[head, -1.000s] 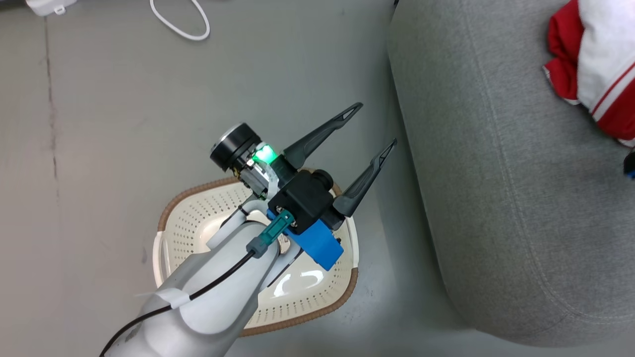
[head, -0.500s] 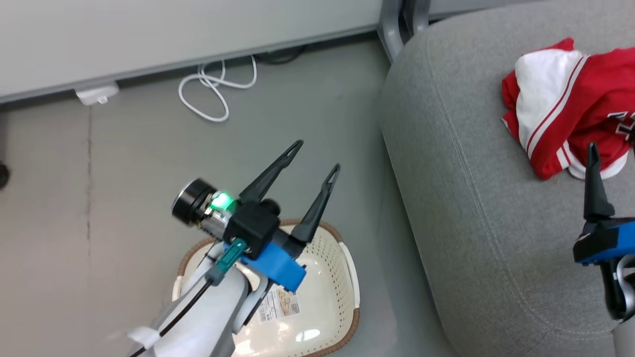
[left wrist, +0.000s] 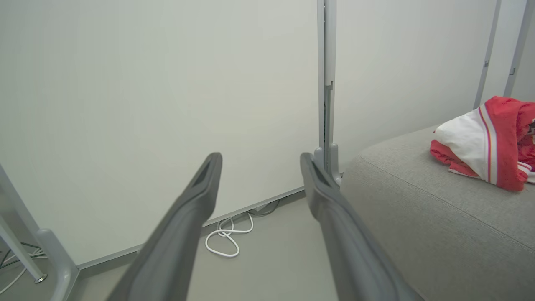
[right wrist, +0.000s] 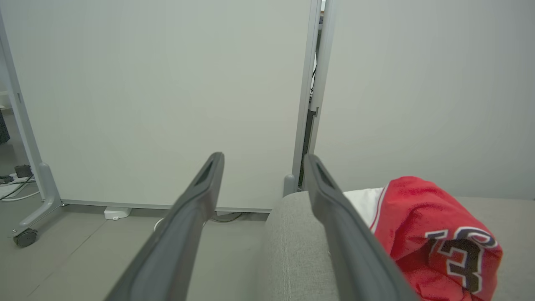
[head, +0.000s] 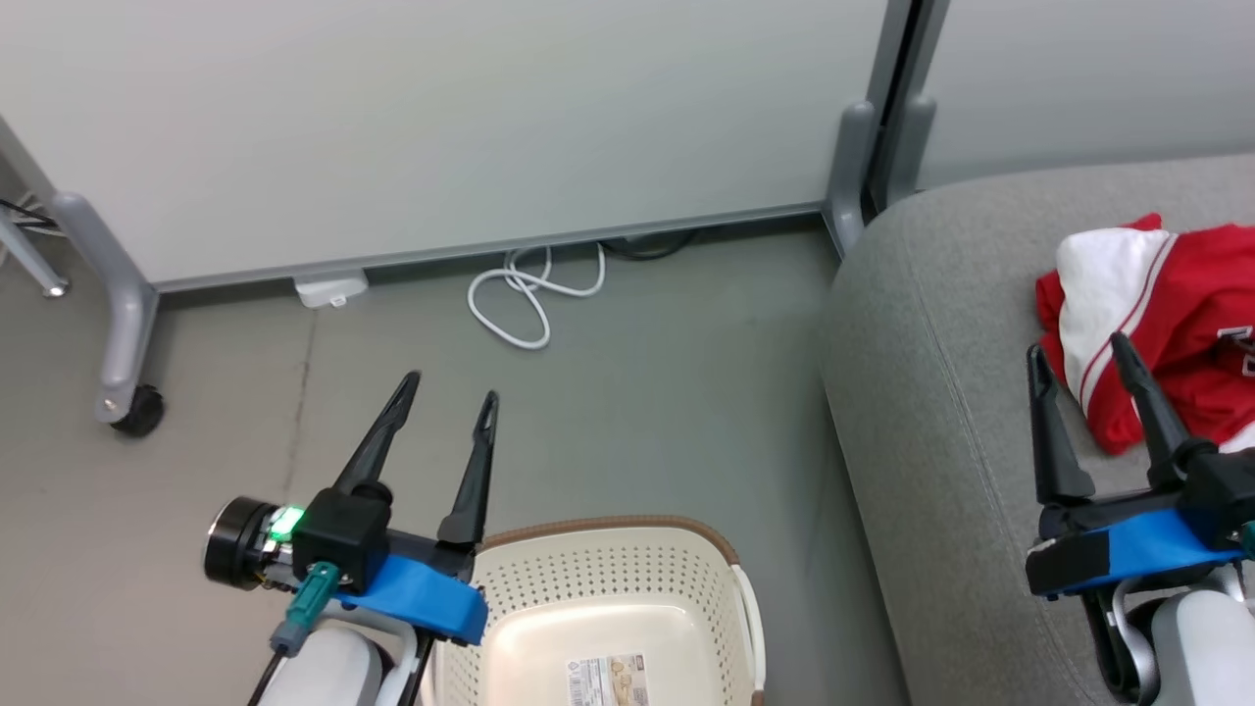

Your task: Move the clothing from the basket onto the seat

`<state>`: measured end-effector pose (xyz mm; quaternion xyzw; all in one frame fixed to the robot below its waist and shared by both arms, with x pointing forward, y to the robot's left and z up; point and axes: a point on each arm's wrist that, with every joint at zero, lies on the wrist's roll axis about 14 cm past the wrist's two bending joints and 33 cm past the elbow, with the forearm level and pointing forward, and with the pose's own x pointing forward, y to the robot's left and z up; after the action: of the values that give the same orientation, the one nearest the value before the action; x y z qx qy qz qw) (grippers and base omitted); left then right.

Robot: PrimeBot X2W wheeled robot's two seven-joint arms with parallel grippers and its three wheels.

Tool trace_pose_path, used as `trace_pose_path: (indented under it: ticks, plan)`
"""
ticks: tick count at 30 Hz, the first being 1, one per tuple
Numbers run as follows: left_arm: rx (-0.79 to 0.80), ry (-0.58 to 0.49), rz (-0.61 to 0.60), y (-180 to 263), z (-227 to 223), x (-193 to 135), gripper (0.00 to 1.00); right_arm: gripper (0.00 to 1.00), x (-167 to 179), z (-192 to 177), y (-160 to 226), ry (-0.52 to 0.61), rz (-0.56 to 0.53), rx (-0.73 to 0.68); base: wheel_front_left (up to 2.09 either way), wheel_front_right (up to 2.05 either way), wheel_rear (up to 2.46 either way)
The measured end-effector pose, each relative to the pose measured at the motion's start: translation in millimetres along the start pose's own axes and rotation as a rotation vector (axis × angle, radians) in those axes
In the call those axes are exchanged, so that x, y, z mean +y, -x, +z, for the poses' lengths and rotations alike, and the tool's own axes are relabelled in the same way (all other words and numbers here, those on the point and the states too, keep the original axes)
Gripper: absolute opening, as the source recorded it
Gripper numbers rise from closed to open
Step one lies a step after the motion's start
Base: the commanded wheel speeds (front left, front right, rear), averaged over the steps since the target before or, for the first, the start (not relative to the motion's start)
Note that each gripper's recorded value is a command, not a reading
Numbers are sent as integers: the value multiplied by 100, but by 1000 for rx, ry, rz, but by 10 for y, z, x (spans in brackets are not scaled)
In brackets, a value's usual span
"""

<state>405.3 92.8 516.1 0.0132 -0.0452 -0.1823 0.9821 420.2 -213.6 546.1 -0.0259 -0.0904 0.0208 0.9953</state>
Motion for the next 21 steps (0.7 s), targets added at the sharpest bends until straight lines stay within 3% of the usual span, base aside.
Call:
trace_pose_path:
  ticks: [9, 21]
  plan:
    - [-14, -9, 194, 522, 78, 468, 100, 100, 407, 213, 131, -52, 80, -61, 0, 0, 0]
    - [-16, -20, 282, 850, 79, 626, 100, 100, 500, 166, 452, -64, 80, -42, 0, 0, 0]
